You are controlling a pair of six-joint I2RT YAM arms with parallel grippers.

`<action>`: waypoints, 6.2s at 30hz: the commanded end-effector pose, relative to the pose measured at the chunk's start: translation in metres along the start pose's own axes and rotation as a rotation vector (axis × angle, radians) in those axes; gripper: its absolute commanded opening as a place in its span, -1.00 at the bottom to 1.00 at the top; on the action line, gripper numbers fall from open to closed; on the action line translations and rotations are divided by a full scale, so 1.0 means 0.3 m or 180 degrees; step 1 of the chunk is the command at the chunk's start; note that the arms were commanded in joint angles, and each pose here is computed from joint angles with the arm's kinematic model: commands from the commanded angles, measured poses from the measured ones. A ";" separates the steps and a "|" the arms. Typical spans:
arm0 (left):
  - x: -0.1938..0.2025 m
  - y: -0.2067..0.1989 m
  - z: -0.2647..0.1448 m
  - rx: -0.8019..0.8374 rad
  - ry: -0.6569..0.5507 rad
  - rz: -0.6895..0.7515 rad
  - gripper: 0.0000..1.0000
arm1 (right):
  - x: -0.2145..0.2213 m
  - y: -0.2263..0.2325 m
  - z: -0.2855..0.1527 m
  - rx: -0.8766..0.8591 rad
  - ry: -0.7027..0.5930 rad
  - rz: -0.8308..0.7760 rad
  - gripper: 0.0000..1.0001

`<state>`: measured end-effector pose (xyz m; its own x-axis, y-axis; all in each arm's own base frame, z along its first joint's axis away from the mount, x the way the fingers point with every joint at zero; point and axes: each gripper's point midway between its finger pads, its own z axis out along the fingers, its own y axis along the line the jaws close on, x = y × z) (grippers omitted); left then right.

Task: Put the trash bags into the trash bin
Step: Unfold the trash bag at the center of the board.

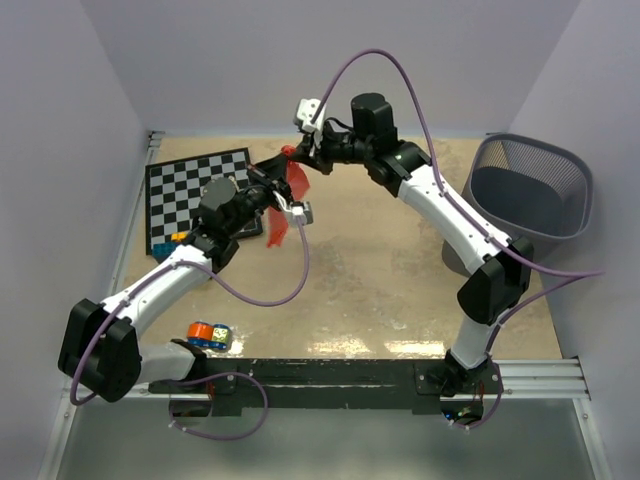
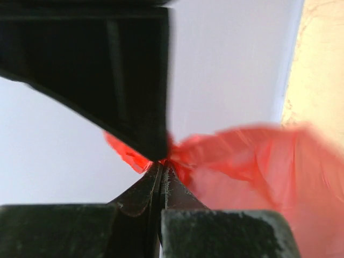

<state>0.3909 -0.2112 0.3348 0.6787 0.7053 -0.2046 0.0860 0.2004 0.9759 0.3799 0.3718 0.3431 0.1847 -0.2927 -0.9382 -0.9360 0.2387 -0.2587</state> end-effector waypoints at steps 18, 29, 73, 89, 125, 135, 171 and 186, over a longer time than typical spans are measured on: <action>-0.066 0.150 -0.125 -0.0420 -0.0432 0.0422 -1.00 | -0.225 -0.126 -0.350 -0.0230 -0.0088 -0.0233 0.18; -0.160 0.158 -0.171 -0.0513 -0.0839 0.0634 -1.00 | -0.100 -0.141 -0.130 -0.0133 -0.0088 -0.0510 0.08; -0.123 0.236 -0.152 -0.0843 -0.0689 0.0228 -1.00 | -0.218 0.066 -0.031 -0.0831 -0.0578 -0.0174 -1.00; -0.133 0.309 -0.151 -0.0899 -0.0666 -0.0842 -1.00 | -0.273 0.032 -0.060 -0.0545 -0.0597 -0.0384 0.11; -0.151 0.299 -0.253 -0.0097 -0.0210 -0.3497 -0.72 | -0.255 0.080 -0.155 -0.1641 -0.0951 0.1013 -1.00; -0.228 0.323 -0.128 0.0457 -0.0772 -0.3344 -0.78 | -0.269 0.103 -0.156 -0.1591 -0.0948 0.0989 -1.00; -0.298 0.181 -0.098 0.1497 -0.1091 -0.3196 -1.00 | -0.249 0.043 -0.080 -0.1045 -0.0756 0.0465 -0.89; -0.285 0.211 -0.180 0.1040 -0.0865 -0.3213 -1.00 | -0.113 -0.042 -0.090 -0.0380 -0.0264 0.0279 -0.99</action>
<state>0.3188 -0.2230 0.3939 0.2793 0.1698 -0.9451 0.8553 0.4032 0.3252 0.3703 0.3677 0.3617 0.0192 -0.1846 -0.9826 -0.9976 0.0625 -0.0312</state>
